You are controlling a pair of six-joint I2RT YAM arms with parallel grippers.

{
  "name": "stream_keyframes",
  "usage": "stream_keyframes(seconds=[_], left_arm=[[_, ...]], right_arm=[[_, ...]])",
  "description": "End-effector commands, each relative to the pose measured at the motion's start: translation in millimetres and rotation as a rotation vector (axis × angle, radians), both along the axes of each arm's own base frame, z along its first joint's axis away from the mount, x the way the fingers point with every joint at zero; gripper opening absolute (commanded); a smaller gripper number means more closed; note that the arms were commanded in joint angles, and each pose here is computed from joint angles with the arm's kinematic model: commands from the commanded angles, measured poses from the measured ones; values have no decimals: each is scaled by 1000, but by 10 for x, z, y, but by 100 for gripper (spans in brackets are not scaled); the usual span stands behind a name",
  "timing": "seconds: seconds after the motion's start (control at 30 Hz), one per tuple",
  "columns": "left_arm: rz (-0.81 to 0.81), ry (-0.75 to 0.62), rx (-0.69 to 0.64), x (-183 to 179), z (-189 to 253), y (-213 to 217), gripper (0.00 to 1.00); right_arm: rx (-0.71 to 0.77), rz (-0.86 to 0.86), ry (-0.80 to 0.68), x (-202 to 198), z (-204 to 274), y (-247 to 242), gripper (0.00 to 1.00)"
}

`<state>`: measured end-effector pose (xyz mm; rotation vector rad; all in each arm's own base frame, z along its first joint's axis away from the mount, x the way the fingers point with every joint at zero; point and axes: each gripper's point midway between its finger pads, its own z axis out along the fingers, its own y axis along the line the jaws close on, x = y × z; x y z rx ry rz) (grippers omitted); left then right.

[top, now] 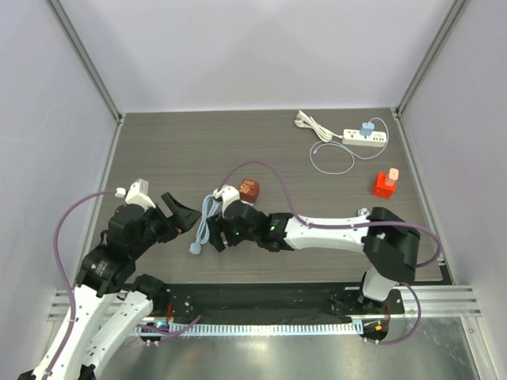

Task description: Pull the plug off the socket

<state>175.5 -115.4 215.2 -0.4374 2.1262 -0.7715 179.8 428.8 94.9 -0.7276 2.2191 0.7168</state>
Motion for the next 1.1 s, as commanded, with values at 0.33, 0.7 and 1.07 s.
stream_keyframes(seconds=[0.33, 0.7, 1.07], left_arm=[[-140, 91, 125, 512, -97, -364, 86], [-498, -1, 598, 860, -399, -1010, 87], [-628, 34, 668, 1101, -737, -1292, 91]], right_arm=[[168, -402, 102, 626, 338, -1422, 77], [234, -447, 224, 621, 119, -1812, 77], [326, -441, 340, 691, -51, -1708, 76]])
